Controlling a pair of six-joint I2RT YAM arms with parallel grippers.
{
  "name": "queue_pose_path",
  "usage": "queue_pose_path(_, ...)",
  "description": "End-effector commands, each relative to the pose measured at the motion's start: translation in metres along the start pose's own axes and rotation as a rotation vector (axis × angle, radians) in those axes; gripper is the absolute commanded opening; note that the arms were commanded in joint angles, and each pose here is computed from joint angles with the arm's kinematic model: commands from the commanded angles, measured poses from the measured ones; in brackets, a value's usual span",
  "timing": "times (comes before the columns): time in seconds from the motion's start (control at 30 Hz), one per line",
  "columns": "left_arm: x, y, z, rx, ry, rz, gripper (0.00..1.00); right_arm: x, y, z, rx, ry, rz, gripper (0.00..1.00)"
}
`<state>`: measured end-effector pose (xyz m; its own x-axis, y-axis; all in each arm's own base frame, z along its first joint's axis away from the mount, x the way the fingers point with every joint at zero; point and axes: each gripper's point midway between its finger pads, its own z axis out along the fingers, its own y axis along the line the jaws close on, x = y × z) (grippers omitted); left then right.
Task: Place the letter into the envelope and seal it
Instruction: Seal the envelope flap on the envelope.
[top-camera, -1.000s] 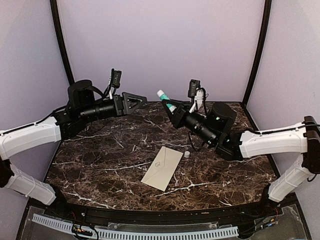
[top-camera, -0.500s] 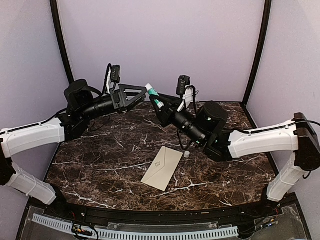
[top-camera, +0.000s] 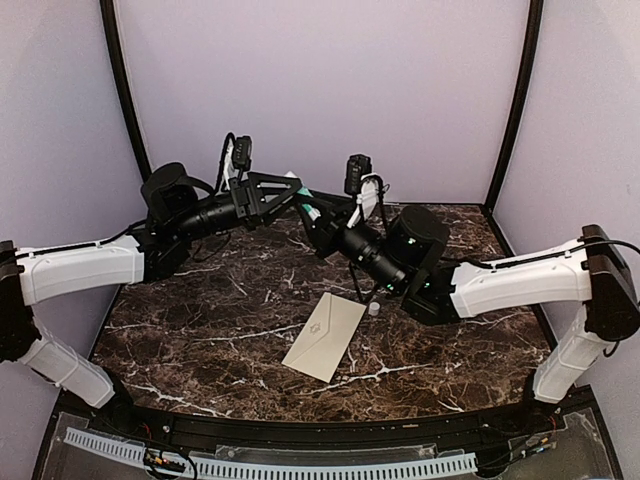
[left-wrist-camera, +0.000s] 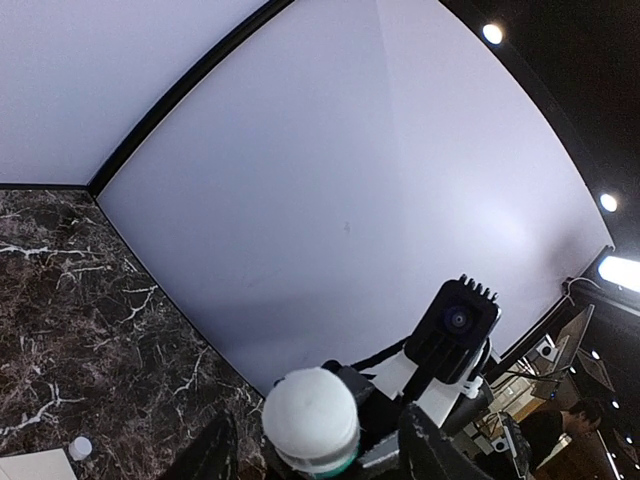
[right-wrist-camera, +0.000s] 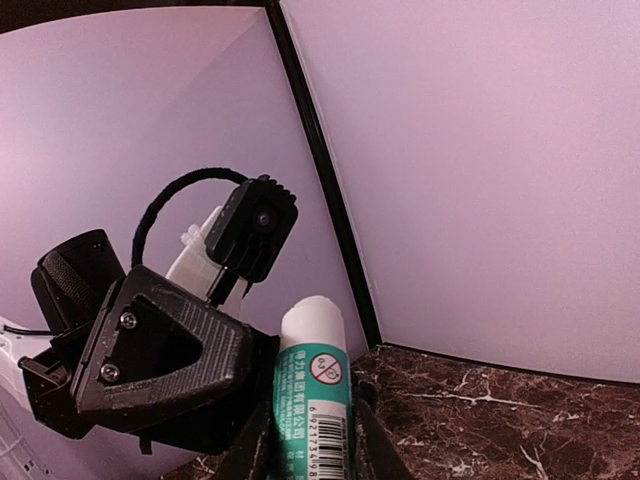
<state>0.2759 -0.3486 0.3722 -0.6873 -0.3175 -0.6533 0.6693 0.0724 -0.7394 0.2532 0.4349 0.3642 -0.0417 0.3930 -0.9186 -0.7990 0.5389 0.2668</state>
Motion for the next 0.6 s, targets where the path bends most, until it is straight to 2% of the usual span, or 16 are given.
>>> queue_pose_path(0.0, -0.009, -0.020, 0.004, 0.078, -0.019, 0.015, 0.50, -0.011, 0.012, 0.005, -0.017, -0.042, -0.015, 0.23)
queue_pose_path(0.3, -0.009, -0.018, 0.005, 0.079, -0.018, 0.004, 0.33, 0.000, 0.012, 0.008, 0.001, -0.012, -0.045, 0.24)
queue_pose_path(0.57, -0.008, -0.017, 0.004, 0.074, -0.017, 0.001, 0.24, 0.003, 0.011, 0.008, 0.015, -0.008, -0.058, 0.25)
